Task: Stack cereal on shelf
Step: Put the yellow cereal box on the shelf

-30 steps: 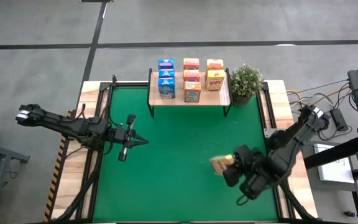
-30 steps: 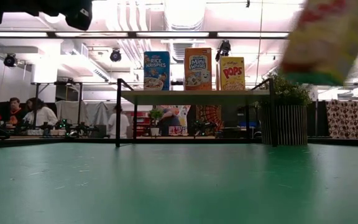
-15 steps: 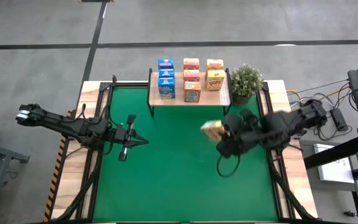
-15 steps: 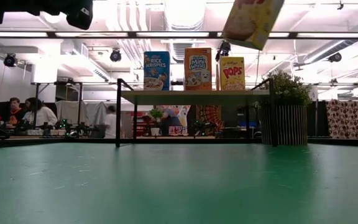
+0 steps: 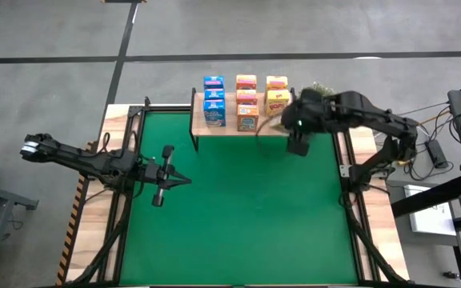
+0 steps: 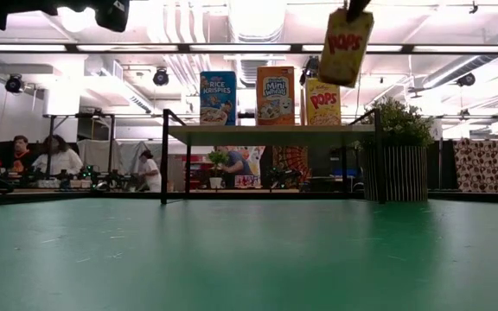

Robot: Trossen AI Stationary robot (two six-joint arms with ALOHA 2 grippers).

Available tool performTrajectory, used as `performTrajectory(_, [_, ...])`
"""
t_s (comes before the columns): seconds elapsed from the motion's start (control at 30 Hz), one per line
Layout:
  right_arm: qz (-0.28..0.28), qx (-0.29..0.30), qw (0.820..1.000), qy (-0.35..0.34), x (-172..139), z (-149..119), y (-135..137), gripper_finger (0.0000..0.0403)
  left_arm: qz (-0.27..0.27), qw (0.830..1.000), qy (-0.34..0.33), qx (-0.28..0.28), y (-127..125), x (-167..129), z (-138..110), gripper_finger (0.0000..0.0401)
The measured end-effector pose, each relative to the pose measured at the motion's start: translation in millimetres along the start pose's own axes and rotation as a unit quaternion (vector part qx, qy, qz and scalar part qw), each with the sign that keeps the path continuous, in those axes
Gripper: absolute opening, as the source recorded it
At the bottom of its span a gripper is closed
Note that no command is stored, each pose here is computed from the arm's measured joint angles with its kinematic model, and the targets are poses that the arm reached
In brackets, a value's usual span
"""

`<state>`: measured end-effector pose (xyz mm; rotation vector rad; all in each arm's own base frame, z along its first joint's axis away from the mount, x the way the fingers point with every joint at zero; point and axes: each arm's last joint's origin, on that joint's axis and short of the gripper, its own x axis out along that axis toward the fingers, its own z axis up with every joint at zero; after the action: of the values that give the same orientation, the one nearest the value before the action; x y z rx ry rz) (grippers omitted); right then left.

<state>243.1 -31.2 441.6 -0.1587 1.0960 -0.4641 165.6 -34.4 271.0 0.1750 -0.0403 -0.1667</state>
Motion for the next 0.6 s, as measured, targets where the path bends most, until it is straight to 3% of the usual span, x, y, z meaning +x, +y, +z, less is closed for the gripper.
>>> performTrajectory(0.1, [-0.009,-0.044,0.999,0.019,9,-1,-14,0.0141,0.001,1.0,-0.005,0.001,0,0,1,0.0])
performTrajectory(0.33, [0.033,-0.113,0.993,0.025,25,-1,-19,0.0141,0.006,0.999,-0.025,0.036,1,-1,5,0.0])
performTrajectory(0.6, [0.03,-0.142,0.989,0.006,37,4,-15,0.0141,0.016,0.996,-0.057,0.073,2,-3,12,0.0])
